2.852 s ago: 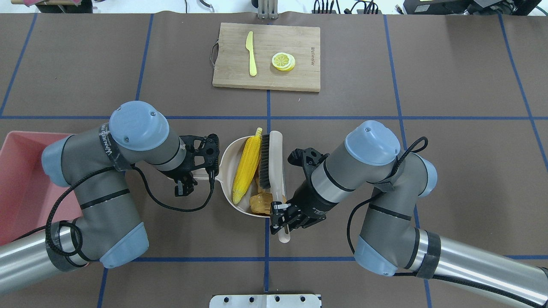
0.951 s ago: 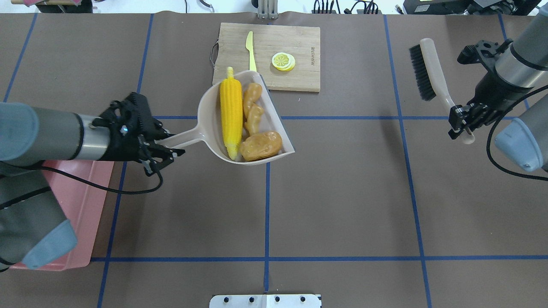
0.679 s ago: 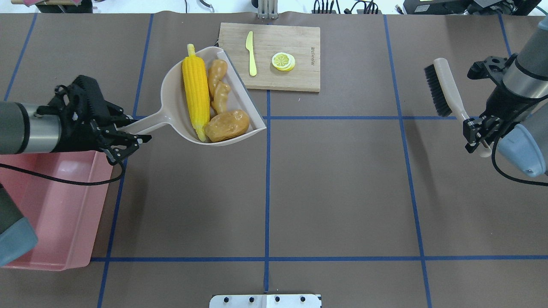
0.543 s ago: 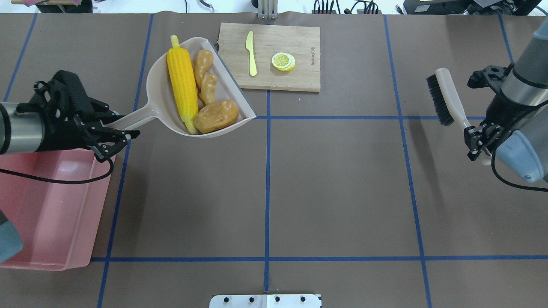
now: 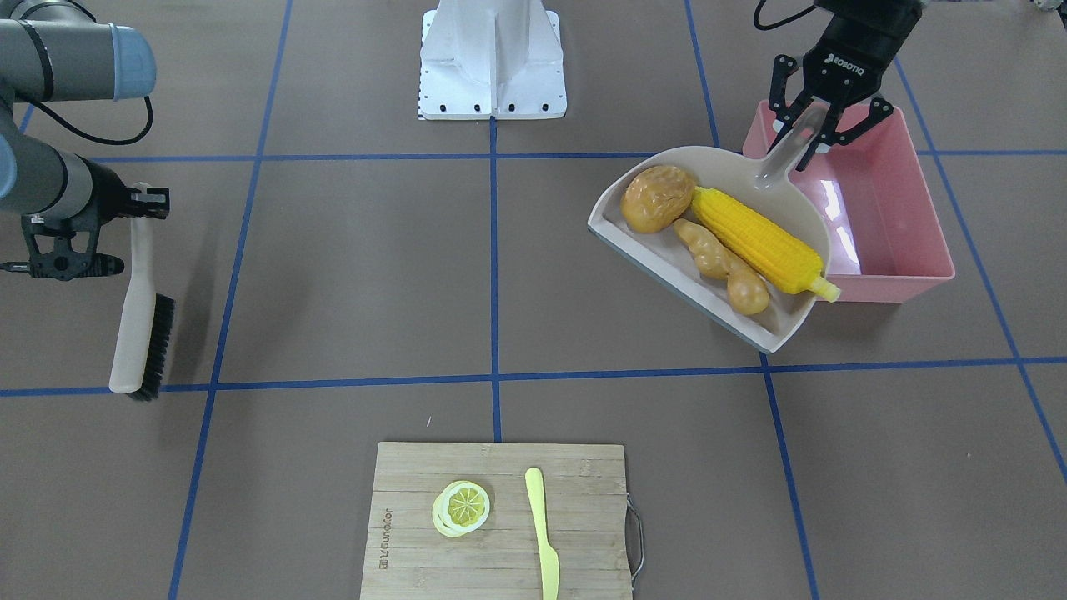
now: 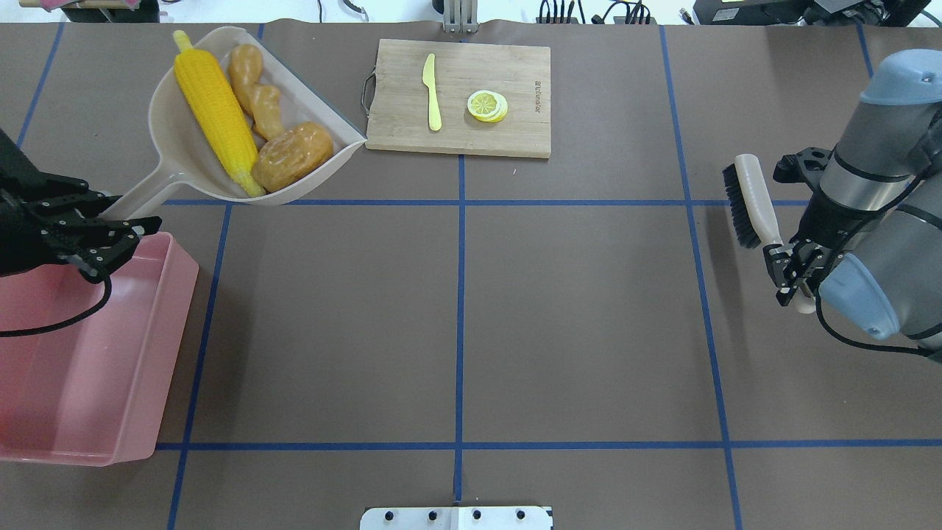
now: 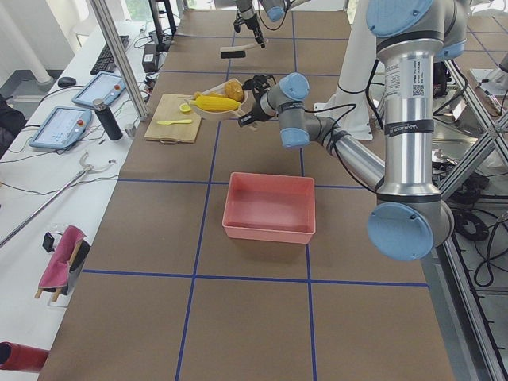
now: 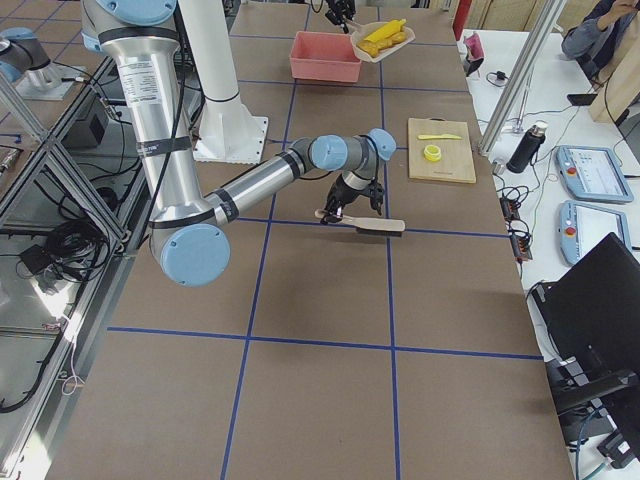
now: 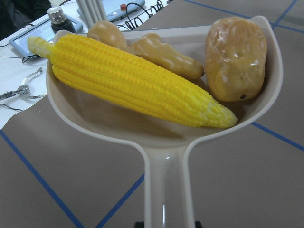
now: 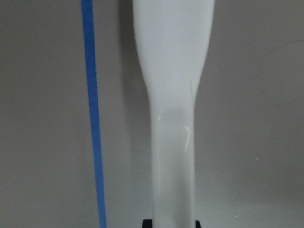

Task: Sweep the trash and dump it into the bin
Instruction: 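Hold the dustpan over the bin with the left gripper while the right lowers the brush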

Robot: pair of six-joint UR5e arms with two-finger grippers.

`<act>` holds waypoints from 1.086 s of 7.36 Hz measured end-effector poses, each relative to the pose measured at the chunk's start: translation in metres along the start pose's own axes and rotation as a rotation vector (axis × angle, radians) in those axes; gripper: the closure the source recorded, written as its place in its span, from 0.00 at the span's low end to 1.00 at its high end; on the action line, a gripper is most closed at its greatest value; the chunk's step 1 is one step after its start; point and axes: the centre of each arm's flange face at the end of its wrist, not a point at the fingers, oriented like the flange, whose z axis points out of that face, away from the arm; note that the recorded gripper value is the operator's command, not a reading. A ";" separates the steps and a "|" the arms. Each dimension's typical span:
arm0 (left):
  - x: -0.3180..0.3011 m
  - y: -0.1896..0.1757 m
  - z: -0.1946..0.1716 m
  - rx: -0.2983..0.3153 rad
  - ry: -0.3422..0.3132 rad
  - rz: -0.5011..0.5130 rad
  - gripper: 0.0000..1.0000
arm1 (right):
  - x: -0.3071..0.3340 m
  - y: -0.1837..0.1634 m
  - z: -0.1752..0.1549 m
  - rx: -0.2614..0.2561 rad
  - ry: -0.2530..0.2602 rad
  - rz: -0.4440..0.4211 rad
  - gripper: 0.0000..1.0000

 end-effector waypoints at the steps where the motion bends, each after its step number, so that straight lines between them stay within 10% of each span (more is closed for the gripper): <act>1: -0.003 0.008 -0.008 -0.013 -0.013 -0.079 1.00 | -0.011 0.003 0.007 -0.012 0.002 0.010 1.00; 8: -0.049 0.066 -0.092 -0.203 -0.150 -0.452 1.00 | -0.018 0.016 0.046 -0.021 0.012 0.004 1.00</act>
